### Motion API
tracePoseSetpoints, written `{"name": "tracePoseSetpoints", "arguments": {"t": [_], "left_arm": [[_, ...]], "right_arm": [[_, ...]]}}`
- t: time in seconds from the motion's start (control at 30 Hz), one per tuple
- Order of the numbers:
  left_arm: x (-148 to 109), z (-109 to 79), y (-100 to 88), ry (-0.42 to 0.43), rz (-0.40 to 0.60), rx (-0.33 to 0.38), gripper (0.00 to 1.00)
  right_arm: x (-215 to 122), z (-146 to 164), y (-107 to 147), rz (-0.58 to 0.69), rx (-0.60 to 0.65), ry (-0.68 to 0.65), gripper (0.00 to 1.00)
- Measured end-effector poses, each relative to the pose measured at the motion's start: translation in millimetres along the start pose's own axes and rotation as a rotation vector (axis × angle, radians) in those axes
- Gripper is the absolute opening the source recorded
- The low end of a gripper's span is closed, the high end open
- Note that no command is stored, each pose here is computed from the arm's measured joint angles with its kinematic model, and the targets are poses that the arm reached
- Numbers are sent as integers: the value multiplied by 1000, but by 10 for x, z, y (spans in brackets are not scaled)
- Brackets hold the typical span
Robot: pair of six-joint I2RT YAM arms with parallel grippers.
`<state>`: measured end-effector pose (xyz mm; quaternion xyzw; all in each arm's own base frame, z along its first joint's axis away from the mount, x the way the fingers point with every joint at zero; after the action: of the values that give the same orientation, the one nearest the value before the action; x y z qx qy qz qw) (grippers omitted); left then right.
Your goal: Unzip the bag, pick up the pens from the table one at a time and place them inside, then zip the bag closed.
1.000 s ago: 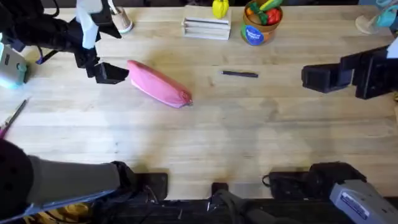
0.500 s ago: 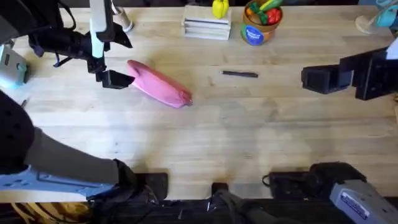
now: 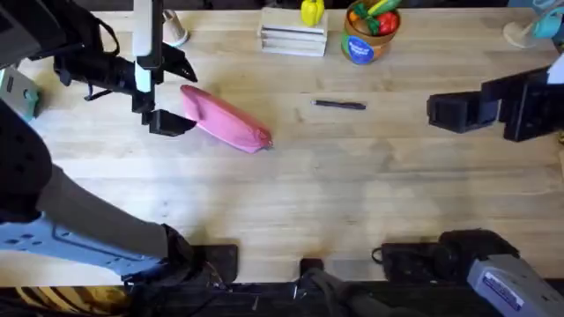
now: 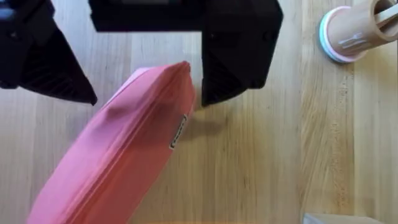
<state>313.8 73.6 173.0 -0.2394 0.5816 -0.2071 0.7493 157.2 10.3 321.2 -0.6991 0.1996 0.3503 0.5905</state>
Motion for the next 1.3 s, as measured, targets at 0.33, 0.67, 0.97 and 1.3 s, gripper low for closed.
{"name": "tracePoseSetpoints", "arguments": {"t": [0.33,0.67,0.97,1.3], "left_arm": [[8,-9,-5,8,-3,-2,987],[-6,14,-1,-1,5,15,65],[-5,10,-2,3,6,16,42],[-5,10,-2,3,6,16,44]], "right_arm": [[0,0,0,0,0,0,996],[0,7,-2,-2,3,-10,997],[-20,190,-66,-71,6,-274,997],[332,595,-177,48,-64,-633,997]]}}
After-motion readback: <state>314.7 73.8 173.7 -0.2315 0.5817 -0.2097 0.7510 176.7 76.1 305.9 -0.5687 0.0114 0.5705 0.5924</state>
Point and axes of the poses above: each hand's point on the last joint's axis, 136 mm out from that joint toward the fingers, its own x axis out along the fingers, its own z axis along the line the jaws close on, y = z × x, the point moved 10 cm from there along -x, back along the fingers, and after that the axes turned 4 degrees about -x, right-handed, at the moved point
